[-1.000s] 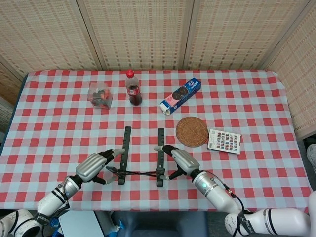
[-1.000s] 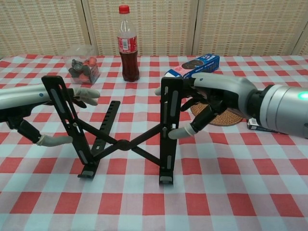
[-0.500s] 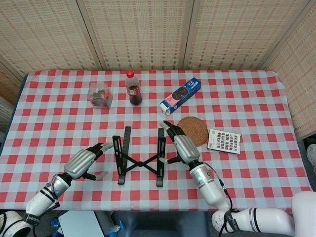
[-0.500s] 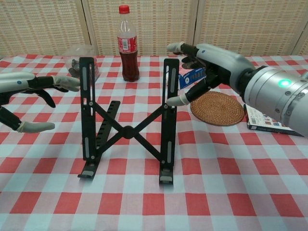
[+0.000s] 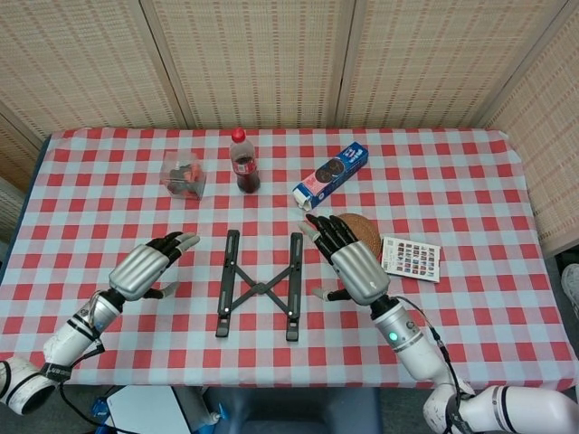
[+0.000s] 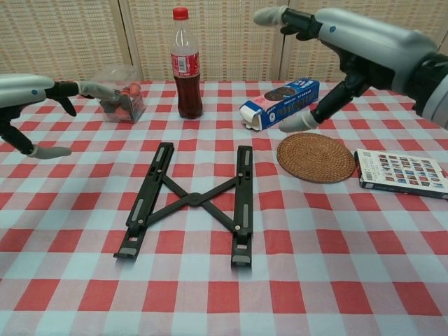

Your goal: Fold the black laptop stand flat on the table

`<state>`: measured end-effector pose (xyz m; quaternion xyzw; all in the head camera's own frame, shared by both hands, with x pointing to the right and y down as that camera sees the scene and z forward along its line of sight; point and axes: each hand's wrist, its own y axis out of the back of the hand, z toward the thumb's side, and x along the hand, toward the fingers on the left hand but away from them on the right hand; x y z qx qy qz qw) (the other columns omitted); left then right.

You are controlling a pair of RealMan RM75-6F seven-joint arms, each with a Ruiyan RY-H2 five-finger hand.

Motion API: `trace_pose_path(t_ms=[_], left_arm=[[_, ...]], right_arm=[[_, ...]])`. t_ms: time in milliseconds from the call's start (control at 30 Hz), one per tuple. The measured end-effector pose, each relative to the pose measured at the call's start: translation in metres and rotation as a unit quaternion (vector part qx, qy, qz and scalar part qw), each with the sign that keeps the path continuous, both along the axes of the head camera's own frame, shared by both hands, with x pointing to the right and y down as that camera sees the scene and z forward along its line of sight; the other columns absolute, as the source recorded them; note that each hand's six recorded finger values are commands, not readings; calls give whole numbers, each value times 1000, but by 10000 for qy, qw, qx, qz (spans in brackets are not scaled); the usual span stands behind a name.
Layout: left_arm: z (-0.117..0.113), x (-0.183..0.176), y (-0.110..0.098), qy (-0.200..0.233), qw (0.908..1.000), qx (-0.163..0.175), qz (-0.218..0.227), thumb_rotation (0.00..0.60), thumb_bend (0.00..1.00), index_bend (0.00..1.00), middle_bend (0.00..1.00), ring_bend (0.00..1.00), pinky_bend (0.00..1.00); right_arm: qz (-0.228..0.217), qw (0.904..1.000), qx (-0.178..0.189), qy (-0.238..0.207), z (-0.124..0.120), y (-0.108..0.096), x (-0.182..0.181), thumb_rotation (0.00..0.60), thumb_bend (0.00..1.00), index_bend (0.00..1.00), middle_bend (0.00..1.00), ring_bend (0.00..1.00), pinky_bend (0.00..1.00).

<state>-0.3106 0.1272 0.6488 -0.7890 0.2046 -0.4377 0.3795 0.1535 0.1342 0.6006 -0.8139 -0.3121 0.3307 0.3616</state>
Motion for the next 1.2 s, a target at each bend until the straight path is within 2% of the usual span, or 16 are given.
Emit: trace_pose_path(t_ms=[67,200,400,600,833,1200], left_arm=[[8,5,-9,-132,9995,203,182,600,315,0,55,82,231],[28,21,-19,-342,9973,451,461,600,276,0,55,78,228],[59,47,-25,-513,9951,557,630,600,260,0,21,63,221],[80,58,-29,-619,9954,509,534,600,258,0,1,57,218],[101,66,-29,-639,9969,311,337,600,258,0,0,55,217],[112,67,-26,-672,9972,219,249,600,258,0,0,54,216]], right_arm=[[-362,9991,123,197,1,7,-4,600,35,0,0,0,0],[-1141,9903,425,672,9,22,-12,600,0,0,0,0,0],[-1644,9792,698,962,27,34,-26,600,0,0,0,0,0],[-1794,9730,1008,1043,40,39,-39,600,0,0,0,0,0],[-1755,9702,1230,1132,55,36,-46,600,0,0,0,0,0],[-1788,9648,1330,1398,84,40,-49,600,0,0,0,0,0]])
